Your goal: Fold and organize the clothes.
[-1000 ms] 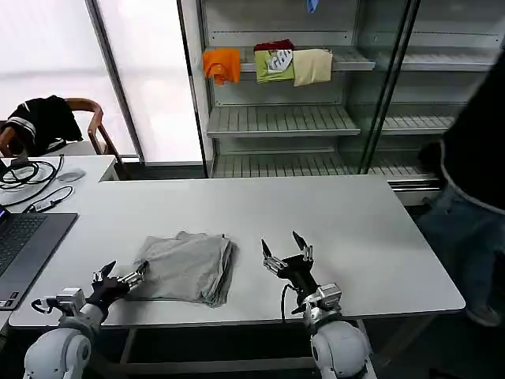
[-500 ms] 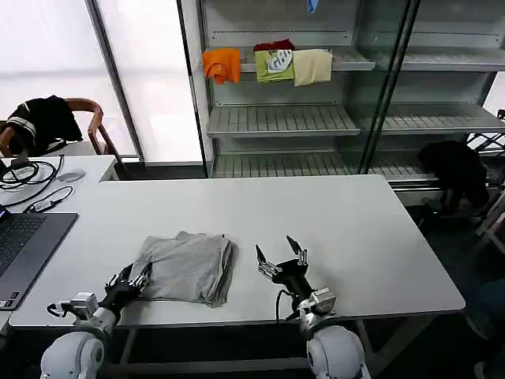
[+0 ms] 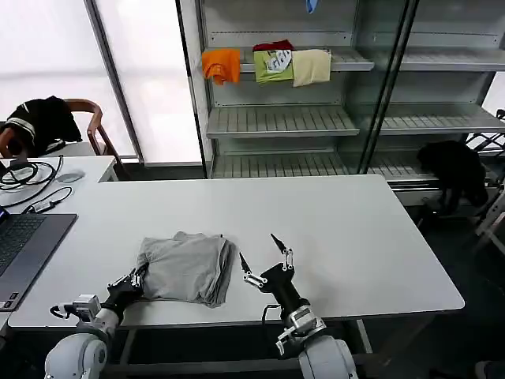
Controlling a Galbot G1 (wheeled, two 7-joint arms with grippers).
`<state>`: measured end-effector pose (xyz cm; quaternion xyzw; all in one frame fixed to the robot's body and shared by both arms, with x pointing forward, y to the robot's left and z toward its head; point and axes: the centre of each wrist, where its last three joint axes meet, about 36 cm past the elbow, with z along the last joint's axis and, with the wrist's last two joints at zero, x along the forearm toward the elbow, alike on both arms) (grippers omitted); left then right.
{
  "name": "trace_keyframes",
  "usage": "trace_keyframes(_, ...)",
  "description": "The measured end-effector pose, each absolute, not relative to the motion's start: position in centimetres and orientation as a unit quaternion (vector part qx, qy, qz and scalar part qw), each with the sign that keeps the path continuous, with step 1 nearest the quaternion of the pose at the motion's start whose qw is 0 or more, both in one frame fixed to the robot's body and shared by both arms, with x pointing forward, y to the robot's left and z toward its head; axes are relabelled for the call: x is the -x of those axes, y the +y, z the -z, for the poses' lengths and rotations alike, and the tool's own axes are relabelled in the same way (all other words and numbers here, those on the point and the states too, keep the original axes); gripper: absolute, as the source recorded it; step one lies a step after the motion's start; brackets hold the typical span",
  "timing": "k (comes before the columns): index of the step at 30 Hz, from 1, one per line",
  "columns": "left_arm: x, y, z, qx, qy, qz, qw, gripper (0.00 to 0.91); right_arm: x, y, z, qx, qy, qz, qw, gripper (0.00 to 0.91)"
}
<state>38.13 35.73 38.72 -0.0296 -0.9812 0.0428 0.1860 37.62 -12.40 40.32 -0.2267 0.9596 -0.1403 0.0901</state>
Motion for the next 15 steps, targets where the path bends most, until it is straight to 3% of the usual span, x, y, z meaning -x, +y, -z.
trace_keyframes(8, -38.2, 36.0, -39.6, 0.024, -0.984, -0.044, 0.170, 0.010, -38.2, -12.8, -41.1, 0.208, 0.959, 0.163, 0.104, 0.907)
trace_keyframes(15, -38.3, 36.6, -41.5, 0.023, -0.988, -0.033, 0.152, 0.000, -39.1, -13.7, -42.4, 0.164, 0.976, 0.113, 0.084, 0.907)
